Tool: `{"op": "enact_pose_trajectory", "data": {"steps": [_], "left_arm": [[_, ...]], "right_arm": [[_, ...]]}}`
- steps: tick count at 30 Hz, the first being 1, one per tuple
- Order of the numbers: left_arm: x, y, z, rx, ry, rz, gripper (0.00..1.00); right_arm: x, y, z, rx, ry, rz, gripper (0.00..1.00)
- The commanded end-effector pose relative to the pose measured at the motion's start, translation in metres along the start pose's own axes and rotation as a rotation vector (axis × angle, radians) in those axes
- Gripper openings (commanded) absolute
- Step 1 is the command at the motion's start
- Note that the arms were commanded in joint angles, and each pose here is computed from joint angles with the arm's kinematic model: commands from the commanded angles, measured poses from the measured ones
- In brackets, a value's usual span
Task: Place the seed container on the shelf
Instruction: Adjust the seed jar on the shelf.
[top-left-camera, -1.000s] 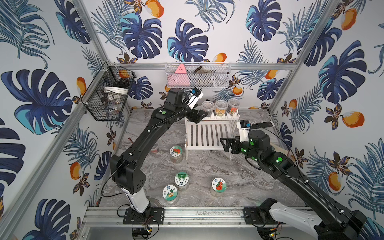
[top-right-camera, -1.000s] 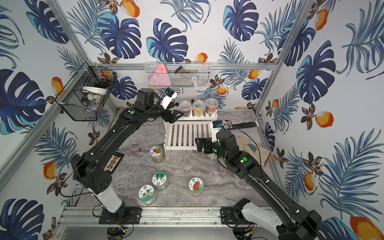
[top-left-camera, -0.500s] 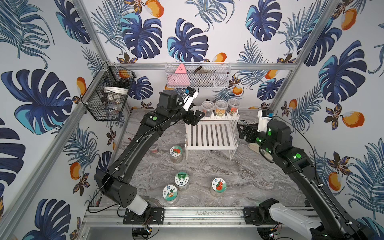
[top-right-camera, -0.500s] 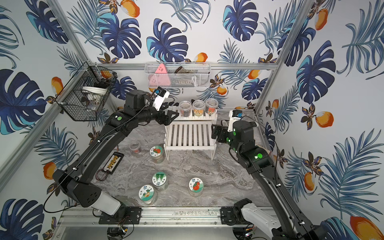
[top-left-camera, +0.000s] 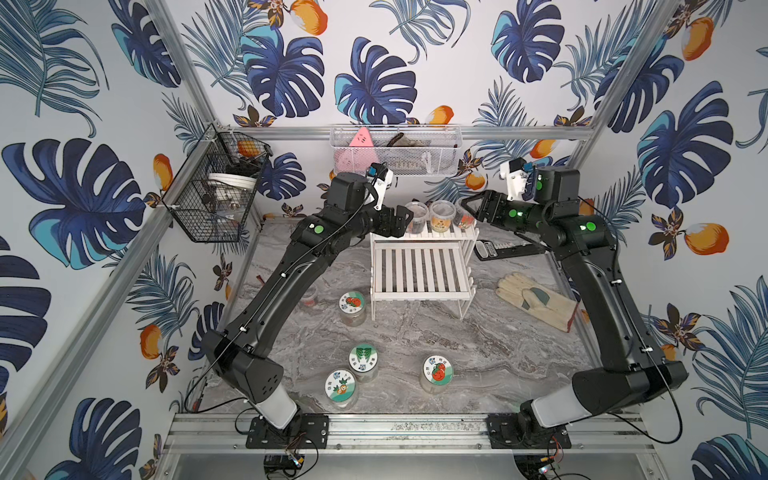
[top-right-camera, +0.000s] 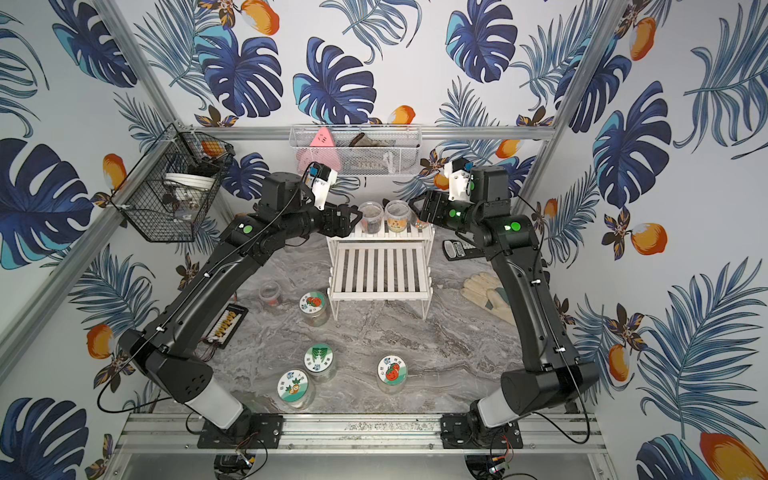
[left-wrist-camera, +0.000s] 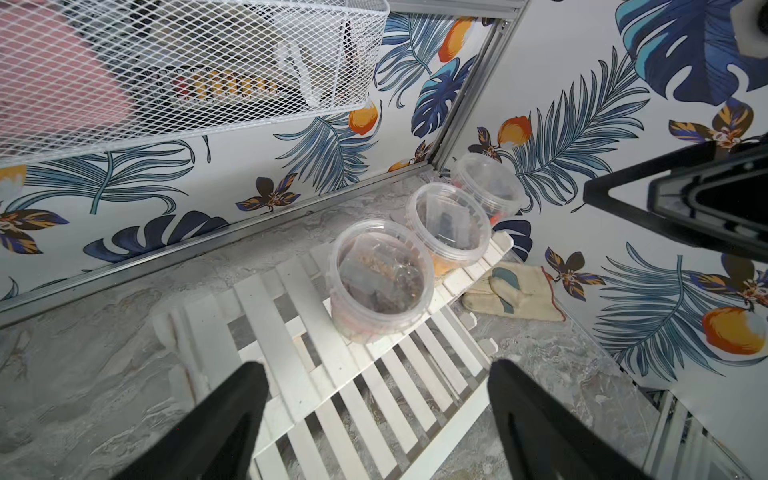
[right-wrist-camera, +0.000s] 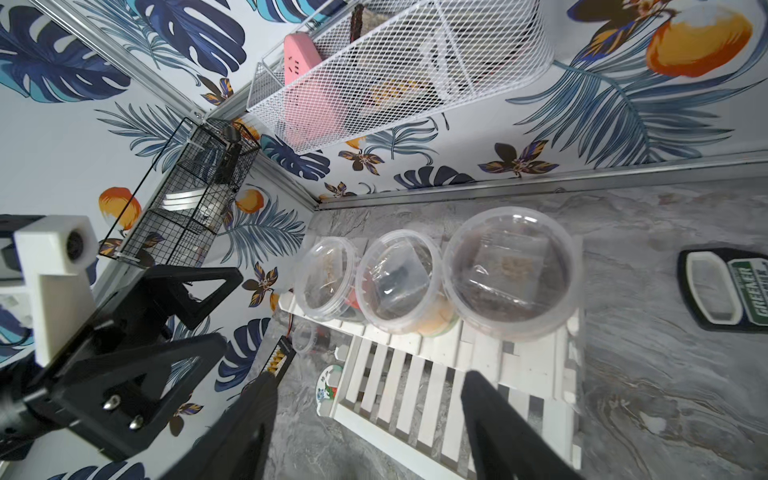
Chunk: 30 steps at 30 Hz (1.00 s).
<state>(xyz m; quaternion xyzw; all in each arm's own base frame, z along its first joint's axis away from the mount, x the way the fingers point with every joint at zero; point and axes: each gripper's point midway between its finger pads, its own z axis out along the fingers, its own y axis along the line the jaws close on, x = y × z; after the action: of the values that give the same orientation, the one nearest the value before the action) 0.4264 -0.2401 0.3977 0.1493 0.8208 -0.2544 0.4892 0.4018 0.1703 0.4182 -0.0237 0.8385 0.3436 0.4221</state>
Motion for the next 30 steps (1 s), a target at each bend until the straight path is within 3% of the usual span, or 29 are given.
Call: {"op": "enact_pose_trajectory", "data": {"steps": [1,10,30], "left_arm": [[-0.001,0.008,0.006,-0.041,0.007,-0.055,0.91],[-0.002,0.012,0.019,-0.057,0.023,-0.066,0.91],[0.0,0.014,0.029,-0.055,0.035,-0.069,0.92]], "right_arm": [[0.009,0.004,0.011,0.009,0.072,0.0,0.73],[0.002,-0.003,0.042,0.098,0.1,-0.042,0.75],[0.017,0.002,0.07,0.1,0.165,-0.085,0.77]]}}
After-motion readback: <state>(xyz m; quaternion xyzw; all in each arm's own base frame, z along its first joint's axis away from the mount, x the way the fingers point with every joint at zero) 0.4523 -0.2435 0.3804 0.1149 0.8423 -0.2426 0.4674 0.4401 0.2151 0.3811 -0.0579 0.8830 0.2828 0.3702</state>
